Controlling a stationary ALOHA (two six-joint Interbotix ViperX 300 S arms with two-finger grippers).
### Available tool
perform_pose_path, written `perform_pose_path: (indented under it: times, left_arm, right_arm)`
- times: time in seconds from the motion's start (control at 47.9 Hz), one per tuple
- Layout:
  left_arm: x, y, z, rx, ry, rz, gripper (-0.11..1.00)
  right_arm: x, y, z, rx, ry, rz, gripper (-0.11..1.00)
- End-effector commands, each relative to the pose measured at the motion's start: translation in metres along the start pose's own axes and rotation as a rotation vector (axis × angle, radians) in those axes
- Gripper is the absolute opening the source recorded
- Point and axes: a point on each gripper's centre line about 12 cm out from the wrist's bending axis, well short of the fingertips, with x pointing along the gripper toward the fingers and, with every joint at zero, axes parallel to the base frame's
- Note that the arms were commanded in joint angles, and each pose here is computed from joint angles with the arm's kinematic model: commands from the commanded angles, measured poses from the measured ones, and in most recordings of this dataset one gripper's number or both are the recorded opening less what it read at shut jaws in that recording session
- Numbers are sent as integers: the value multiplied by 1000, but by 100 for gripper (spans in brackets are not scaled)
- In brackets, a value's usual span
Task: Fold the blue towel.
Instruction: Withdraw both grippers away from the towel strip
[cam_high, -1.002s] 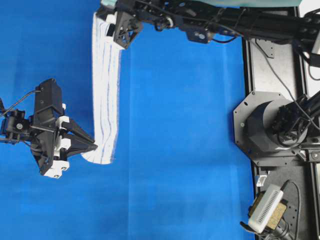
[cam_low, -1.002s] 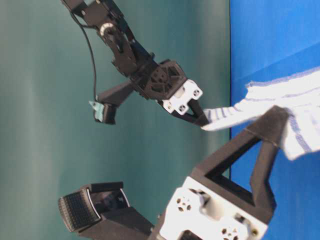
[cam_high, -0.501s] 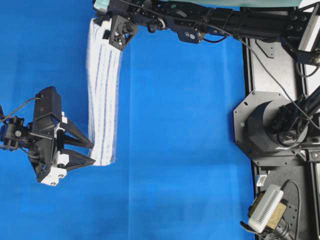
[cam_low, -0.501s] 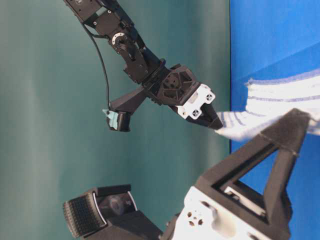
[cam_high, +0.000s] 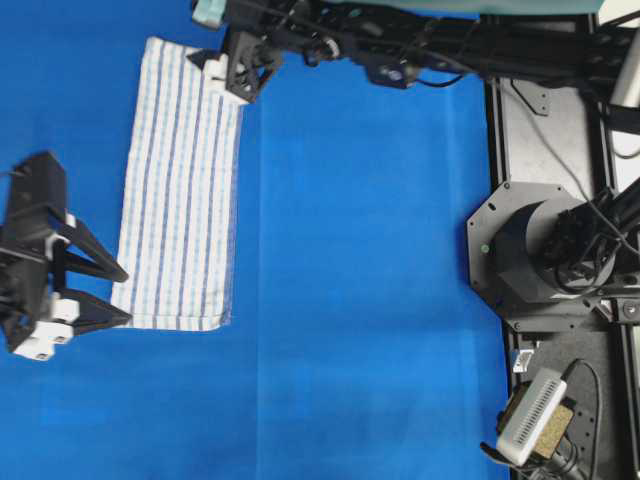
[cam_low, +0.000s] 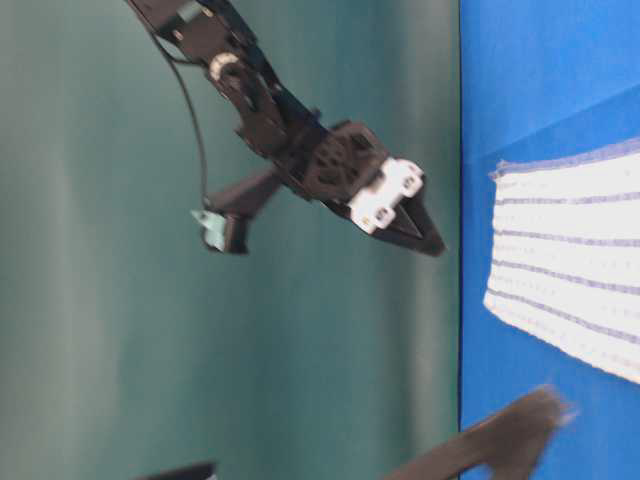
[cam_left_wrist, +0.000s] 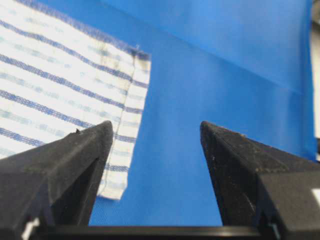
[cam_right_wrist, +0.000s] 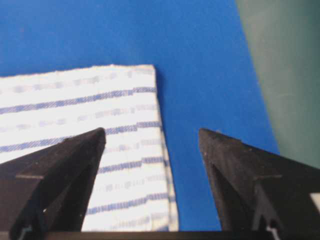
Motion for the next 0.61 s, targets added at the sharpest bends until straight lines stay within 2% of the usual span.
perform_pose_path:
  times: [0.0,0.125,0.251,0.397,0.585]
  left_arm:
    - [-16,-3,16,12,-57,-18,64]
    - [-29,5,25,42,-90,-1,64]
    - [-40,19,38,98,-122,44,64]
    - [-47,46,48,174,-142,130,64]
    - [-56,73,59,237,-151,221,64]
  right_arm:
    - [-31,0,19,0,-73,-7,86]
    - [-53,1,14,9,-86,-8,86]
    - [-74,2,2,20,-90,-8,86]
    - [-93,6,-14,40,-91,-1,86]
    - [-114,18,-35,59,-97,21,86]
